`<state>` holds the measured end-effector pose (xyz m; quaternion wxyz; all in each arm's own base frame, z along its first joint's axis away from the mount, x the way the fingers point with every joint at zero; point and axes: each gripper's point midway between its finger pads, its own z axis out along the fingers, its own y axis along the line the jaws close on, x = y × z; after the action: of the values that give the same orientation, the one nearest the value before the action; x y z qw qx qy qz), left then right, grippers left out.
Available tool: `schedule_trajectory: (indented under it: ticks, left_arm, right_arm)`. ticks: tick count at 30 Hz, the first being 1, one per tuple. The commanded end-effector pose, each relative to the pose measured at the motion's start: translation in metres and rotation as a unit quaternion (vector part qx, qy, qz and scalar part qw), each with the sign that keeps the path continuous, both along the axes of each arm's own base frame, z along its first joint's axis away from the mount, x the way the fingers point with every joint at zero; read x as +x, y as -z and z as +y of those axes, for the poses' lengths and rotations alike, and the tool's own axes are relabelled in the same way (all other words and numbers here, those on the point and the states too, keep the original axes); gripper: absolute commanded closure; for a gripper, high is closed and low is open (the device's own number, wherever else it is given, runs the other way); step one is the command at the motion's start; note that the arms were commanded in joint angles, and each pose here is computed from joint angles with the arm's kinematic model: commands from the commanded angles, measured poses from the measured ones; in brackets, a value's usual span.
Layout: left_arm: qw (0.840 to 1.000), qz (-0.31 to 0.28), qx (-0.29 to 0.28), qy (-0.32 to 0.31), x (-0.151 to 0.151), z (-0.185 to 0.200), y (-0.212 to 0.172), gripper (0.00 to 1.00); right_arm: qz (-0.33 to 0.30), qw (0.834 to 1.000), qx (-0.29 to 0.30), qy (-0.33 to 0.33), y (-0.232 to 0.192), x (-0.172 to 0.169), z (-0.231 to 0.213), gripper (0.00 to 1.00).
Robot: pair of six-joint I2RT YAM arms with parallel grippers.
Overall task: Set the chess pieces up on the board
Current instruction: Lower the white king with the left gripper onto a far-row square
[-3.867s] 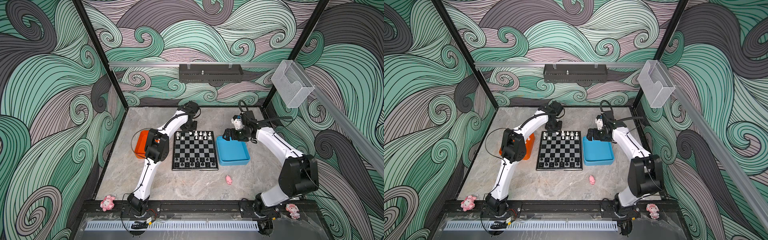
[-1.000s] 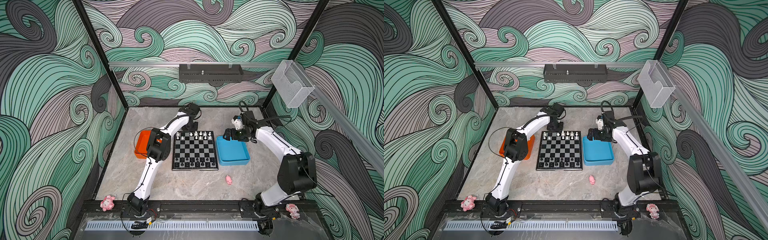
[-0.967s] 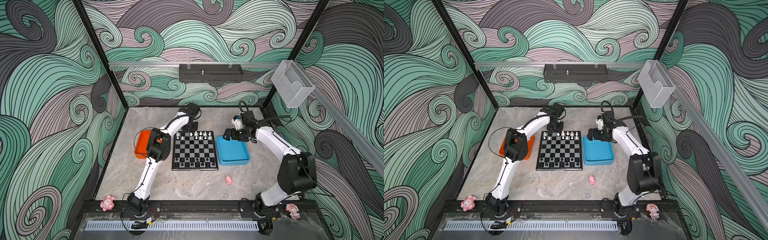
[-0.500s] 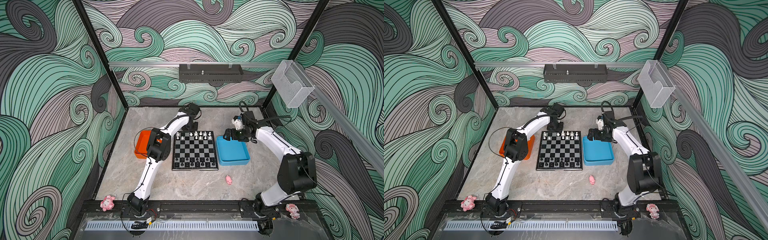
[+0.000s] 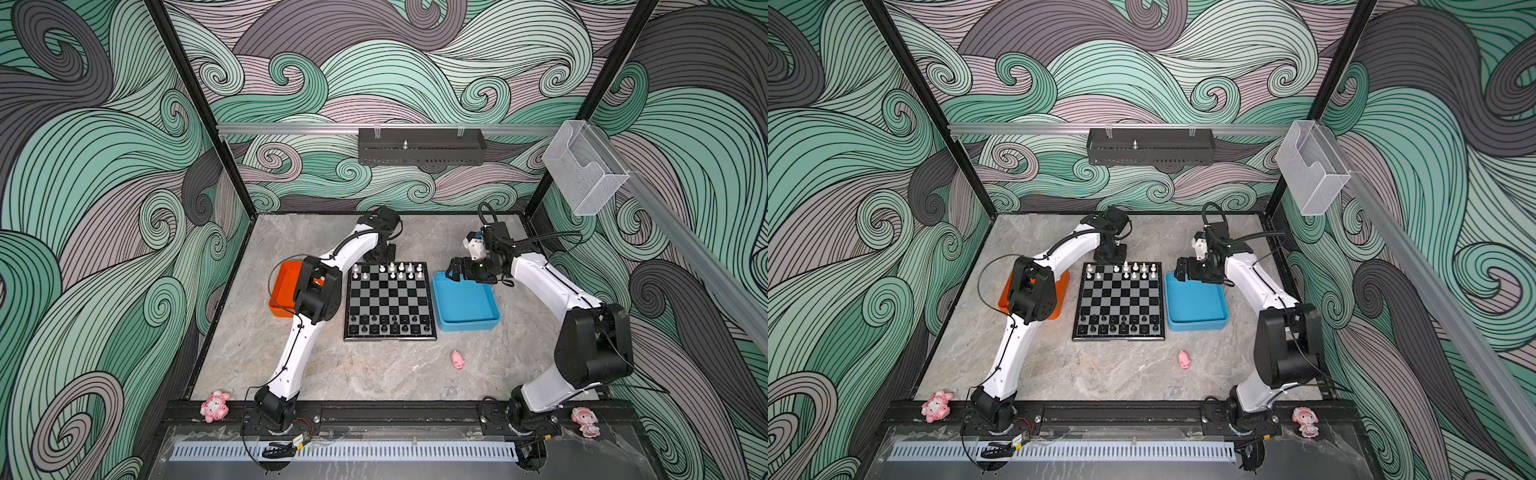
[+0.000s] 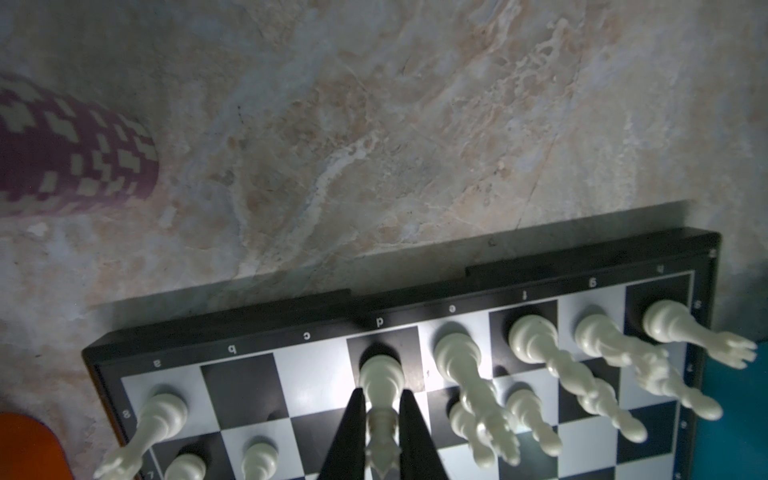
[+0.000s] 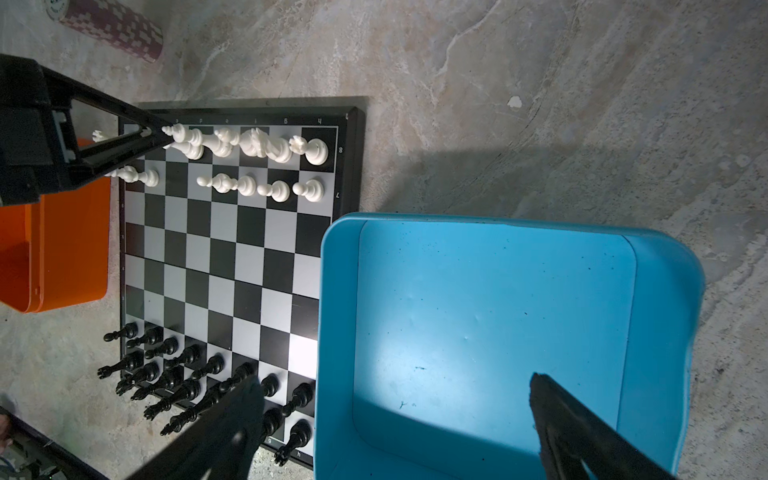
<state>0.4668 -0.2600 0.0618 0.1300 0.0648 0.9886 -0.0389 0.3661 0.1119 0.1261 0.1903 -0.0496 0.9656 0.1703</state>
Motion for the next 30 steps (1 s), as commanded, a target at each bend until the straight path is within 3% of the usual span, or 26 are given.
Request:
schedule_trajectory:
  ticks: [1,30]
  left_arm:
    - [1.0,-0.005,0.005,-0.004,0.0027,-0.0025,0.0039,0.86]
    - [1.0,-0.009,0.0,-0.005,0.0043,-0.0048,0.0019,0.86]
  right_arm:
    - [0.008,1.0,-0.001,-0.004,0.0069,-0.0015,-0.0015,0.01]
    - [0.008,1.0,0.001,-0.003,0.0066,-0.0009,-0.0019,0.01]
